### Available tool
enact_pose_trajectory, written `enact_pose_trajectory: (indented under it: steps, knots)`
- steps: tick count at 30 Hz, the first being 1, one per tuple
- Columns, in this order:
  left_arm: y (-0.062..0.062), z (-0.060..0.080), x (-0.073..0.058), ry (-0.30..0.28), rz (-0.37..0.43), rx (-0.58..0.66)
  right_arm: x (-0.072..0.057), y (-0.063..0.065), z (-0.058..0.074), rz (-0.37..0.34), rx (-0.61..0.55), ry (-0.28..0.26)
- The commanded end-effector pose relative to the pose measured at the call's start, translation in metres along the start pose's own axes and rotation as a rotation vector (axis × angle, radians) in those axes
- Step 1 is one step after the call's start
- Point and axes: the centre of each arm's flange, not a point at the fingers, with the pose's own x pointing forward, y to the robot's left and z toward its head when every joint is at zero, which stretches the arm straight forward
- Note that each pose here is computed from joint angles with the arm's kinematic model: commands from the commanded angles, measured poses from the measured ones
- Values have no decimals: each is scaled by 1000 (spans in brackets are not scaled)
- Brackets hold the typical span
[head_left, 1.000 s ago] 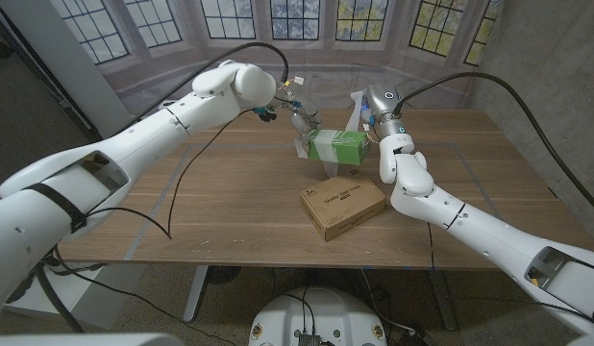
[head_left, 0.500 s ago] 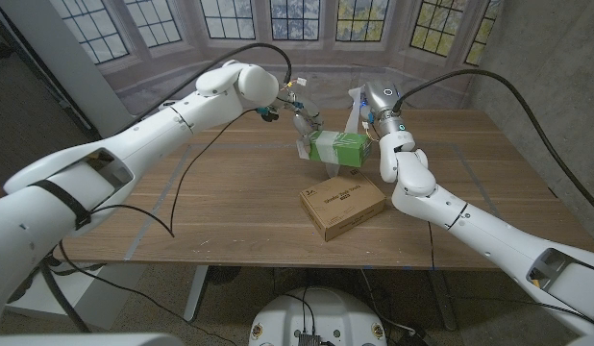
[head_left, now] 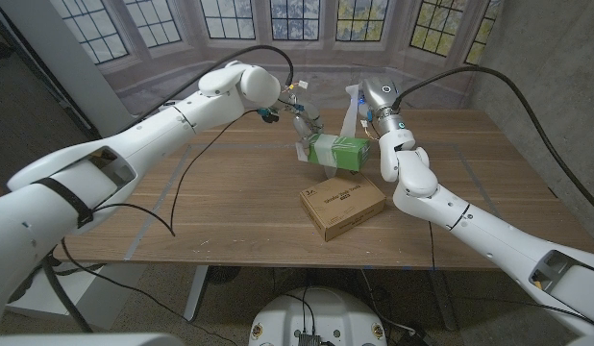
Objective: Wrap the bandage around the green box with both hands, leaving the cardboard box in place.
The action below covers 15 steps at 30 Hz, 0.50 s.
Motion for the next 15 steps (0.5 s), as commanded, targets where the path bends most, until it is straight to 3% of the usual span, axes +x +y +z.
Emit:
enact_pose_trajectory:
  steps: [1, 15]
  knots:
    - [-1, -1, 2, 8, -14, 15, 0, -11, 7, -14, 5, -16]
    - [-3, -3, 1, 9, -13, 25, -7, -31, 13, -37, 19, -21]
